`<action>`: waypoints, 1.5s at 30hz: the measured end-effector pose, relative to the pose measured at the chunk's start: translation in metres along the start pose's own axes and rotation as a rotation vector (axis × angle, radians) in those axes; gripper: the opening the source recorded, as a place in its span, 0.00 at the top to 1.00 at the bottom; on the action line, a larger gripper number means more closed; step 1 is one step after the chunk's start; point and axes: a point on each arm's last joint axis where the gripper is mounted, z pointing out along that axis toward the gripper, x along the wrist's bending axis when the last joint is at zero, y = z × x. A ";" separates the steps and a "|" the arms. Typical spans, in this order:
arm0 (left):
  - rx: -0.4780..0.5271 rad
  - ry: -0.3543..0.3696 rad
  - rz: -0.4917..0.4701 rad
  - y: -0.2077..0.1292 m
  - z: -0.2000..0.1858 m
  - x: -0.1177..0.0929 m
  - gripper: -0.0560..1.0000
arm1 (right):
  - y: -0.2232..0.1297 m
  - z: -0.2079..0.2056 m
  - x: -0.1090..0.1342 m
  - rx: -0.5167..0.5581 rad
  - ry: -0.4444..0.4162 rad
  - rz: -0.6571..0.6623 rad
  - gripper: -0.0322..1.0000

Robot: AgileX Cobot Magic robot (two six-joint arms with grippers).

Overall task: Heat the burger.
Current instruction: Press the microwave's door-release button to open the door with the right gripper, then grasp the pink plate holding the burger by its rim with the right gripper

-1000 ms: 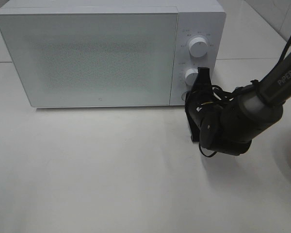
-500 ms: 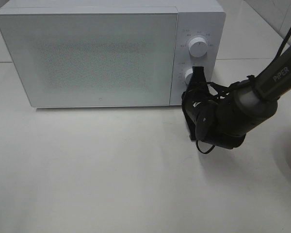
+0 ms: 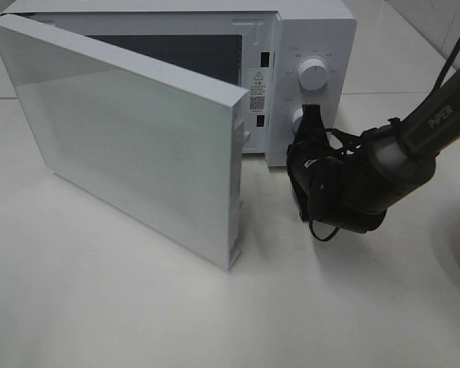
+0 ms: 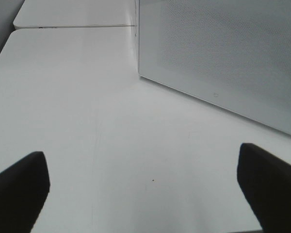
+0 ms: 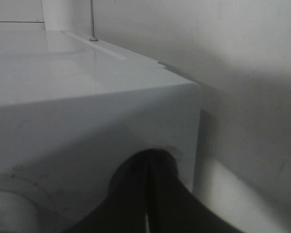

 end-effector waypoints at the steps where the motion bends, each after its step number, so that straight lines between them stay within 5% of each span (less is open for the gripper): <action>1: 0.000 0.000 0.000 0.000 0.000 0.000 0.01 | 0.000 0.000 0.000 0.000 0.000 0.000 0.97; 24: 0.000 0.000 0.000 0.000 0.000 0.000 0.01 | 0.006 -0.022 -0.002 0.044 0.013 -0.018 0.97; 45: 0.000 0.000 0.000 0.000 0.000 0.000 0.01 | 0.035 -0.095 0.007 0.127 -0.051 -0.066 0.97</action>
